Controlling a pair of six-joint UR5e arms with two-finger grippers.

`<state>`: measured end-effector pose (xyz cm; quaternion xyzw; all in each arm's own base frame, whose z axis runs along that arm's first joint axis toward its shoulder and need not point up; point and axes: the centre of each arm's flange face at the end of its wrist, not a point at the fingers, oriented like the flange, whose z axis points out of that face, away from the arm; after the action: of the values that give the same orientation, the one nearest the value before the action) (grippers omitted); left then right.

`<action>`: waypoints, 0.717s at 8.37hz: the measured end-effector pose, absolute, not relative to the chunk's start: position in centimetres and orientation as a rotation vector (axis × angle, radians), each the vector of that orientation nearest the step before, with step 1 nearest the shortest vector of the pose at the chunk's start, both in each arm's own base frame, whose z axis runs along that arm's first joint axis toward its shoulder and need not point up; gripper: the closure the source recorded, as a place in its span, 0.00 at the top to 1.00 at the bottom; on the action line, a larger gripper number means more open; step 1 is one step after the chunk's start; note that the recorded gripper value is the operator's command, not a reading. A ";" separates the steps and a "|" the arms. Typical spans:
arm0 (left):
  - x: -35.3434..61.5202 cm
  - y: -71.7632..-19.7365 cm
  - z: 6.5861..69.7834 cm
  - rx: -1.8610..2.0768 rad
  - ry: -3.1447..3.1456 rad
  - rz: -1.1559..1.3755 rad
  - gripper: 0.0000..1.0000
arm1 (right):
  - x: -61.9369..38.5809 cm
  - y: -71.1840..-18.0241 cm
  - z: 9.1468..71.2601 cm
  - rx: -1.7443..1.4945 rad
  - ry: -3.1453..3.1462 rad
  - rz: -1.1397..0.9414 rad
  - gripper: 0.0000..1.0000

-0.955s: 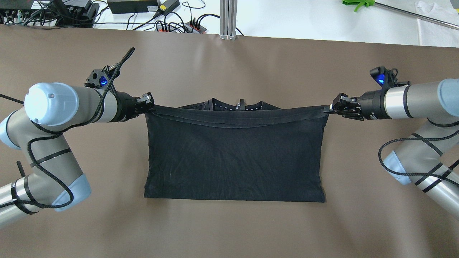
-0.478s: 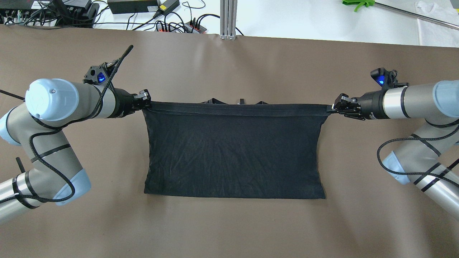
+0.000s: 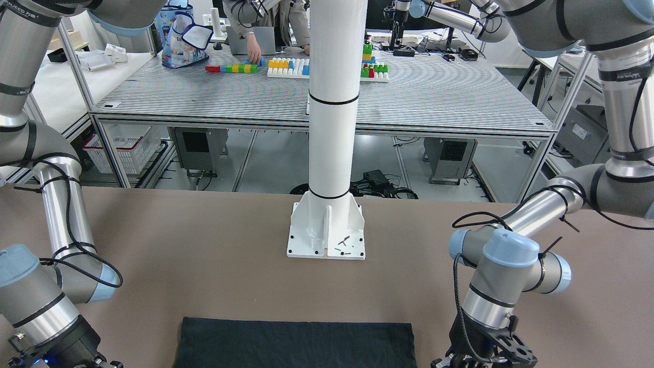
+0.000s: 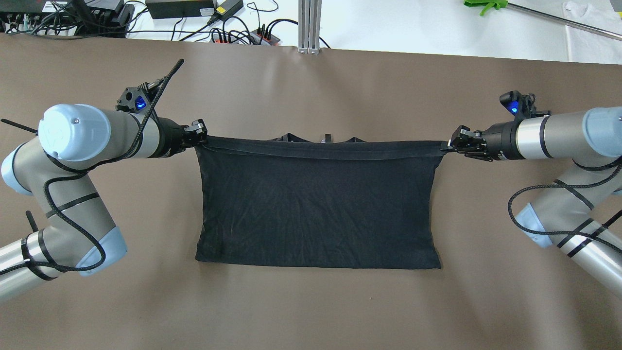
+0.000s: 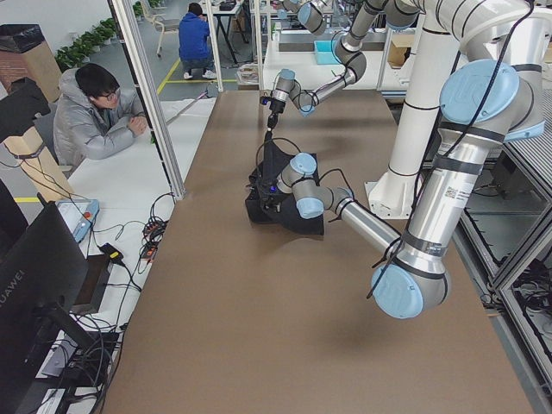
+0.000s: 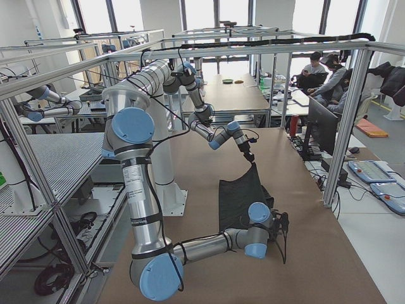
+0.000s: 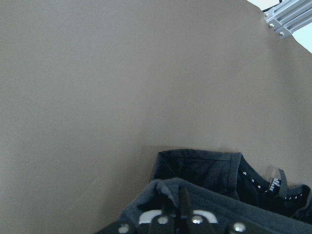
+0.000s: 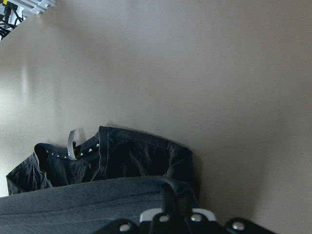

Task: Fold clothes
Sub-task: 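Lay the held hem down near the collar with both grippers, then open both grippers and draw them back from the folded shirt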

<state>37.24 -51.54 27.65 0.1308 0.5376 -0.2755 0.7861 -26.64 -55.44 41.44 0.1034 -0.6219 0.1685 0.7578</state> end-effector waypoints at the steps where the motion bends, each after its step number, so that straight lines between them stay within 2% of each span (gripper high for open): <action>1: 37.3 -51.6 27.1 0.280 1.169 -0.595 0.00 | -26.9 -55.7 40.4 0.231 -1.368 0.364 0.00; 3: 37.3 -51.5 26.6 0.276 1.180 -0.593 0.00 | -27.1 -55.9 39.0 0.240 -1.386 0.355 0.03; 4: 37.3 -51.3 26.4 0.275 1.185 -0.590 0.60 | -27.1 -55.9 38.3 0.247 -1.396 0.348 0.45; 5: 37.5 -51.2 26.3 0.275 1.187 -0.587 1.00 | -27.1 -55.8 38.0 0.253 -1.400 0.342 0.93; 6: 37.7 -51.2 26.3 0.277 1.185 -0.584 1.00 | -27.1 -55.7 37.9 0.257 -1.401 0.338 0.94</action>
<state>37.68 -51.16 26.32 0.1283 0.5484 -0.2705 0.7808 -27.08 -55.72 37.87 0.1175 -0.6396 0.1542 0.7438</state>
